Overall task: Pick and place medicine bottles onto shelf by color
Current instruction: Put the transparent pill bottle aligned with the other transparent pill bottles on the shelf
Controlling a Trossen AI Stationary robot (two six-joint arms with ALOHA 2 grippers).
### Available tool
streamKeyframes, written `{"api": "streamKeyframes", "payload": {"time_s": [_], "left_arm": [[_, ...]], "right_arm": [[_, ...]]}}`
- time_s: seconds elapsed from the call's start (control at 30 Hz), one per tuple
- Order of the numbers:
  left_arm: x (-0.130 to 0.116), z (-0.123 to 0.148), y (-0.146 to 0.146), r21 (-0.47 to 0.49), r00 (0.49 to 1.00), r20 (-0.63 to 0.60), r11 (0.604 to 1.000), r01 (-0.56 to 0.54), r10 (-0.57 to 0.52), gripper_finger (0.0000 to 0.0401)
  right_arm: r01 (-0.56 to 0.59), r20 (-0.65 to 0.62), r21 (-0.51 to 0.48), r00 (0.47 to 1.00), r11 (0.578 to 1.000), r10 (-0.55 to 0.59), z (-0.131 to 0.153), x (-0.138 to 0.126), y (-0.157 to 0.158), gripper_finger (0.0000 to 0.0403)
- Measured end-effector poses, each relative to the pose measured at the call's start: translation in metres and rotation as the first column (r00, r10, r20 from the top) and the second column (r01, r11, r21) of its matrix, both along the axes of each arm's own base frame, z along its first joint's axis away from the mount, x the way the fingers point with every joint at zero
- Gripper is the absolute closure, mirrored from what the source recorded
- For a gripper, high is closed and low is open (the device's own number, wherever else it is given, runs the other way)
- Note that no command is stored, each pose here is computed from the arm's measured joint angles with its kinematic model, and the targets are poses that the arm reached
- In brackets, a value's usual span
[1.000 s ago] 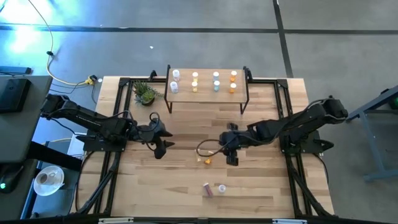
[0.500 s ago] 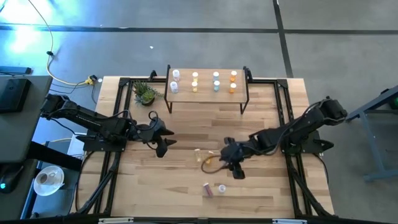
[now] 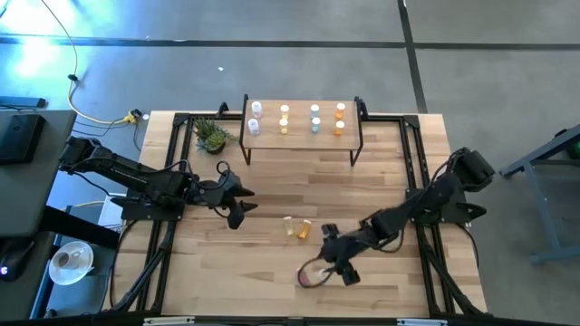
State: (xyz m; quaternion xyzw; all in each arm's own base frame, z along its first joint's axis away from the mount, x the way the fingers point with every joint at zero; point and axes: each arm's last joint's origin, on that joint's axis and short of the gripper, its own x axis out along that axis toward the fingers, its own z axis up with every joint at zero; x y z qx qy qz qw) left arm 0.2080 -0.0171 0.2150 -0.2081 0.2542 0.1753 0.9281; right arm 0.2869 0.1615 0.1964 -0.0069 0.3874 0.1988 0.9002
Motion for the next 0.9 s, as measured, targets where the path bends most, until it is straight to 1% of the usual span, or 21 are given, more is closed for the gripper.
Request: {"api": "streamKeyframes", "payload": {"time_s": [0.07,0.27,0.4,0.5,0.77,0.9], "left_arm": [[0.000,0.000,0.000,0.000,1.000,-0.001,1.000,0.000,0.000,0.0185],[0.000,0.000,0.000,0.000,1.000,-0.002,1.000,0.000,0.000,0.0185],[0.000,0.000,0.000,-0.011,1.000,0.001,1.000,-0.007,0.007,0.0185],[0.000,0.000,0.000,-0.013,1.000,0.001,1.000,-0.009,0.009,0.0185],[0.000,0.000,0.000,-0.014,1.000,0.004,1.000,-0.009,0.009,0.0185],[0.000,0.000,0.000,-0.015,1.000,0.004,1.000,-0.010,0.010,0.0185]], "right_arm": [[-0.028,0.009,-0.020,1.000,0.999,0.028,-0.007,0.000,0.008,0.0194],[-0.045,-0.014,-0.078,0.999,0.996,0.044,-0.025,-0.001,0.021,0.0194],[-0.061,-0.017,-0.078,0.998,0.995,0.060,-0.029,-0.003,0.027,0.0194],[-0.052,-0.019,-0.067,0.999,0.996,0.051,-0.030,-0.002,0.029,0.0194],[-0.046,-0.053,-0.078,0.998,0.996,0.042,-0.042,-0.001,0.030,0.0194],[-0.034,-0.044,-0.081,0.999,0.996,0.031,-0.042,-0.001,0.030,0.0194]]}}
